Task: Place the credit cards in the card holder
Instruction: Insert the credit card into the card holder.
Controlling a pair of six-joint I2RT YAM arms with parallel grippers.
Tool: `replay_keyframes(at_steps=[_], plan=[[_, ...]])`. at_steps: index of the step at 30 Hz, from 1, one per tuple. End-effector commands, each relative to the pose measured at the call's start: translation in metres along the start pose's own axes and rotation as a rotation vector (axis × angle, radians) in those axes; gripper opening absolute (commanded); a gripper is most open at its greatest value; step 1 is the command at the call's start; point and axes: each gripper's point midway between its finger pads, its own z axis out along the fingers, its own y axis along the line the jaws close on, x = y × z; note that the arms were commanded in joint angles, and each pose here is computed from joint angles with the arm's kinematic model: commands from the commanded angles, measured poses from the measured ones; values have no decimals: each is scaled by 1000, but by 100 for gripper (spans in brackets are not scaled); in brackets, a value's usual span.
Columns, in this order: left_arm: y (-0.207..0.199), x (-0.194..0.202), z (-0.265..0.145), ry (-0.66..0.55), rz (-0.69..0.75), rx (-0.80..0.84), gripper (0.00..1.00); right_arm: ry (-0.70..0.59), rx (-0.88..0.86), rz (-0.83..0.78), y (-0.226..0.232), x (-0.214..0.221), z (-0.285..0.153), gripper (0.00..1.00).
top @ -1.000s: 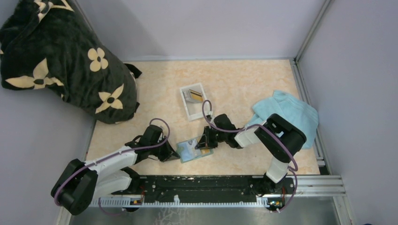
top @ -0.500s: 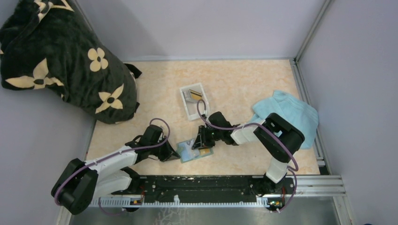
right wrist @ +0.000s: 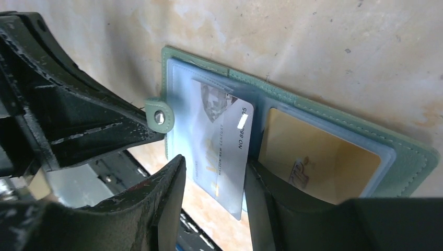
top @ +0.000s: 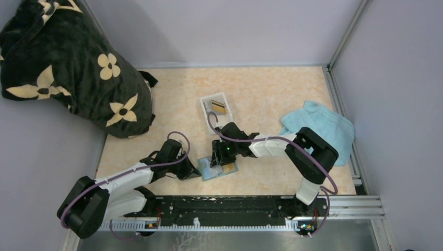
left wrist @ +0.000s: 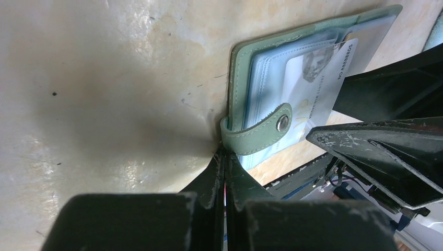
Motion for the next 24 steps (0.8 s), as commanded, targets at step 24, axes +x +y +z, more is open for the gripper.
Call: replay_keyframes(at_steps=[24], plan=[[-10,-1,8,-42,53,94,0,123,543,-235,-58,25,-22,58]])
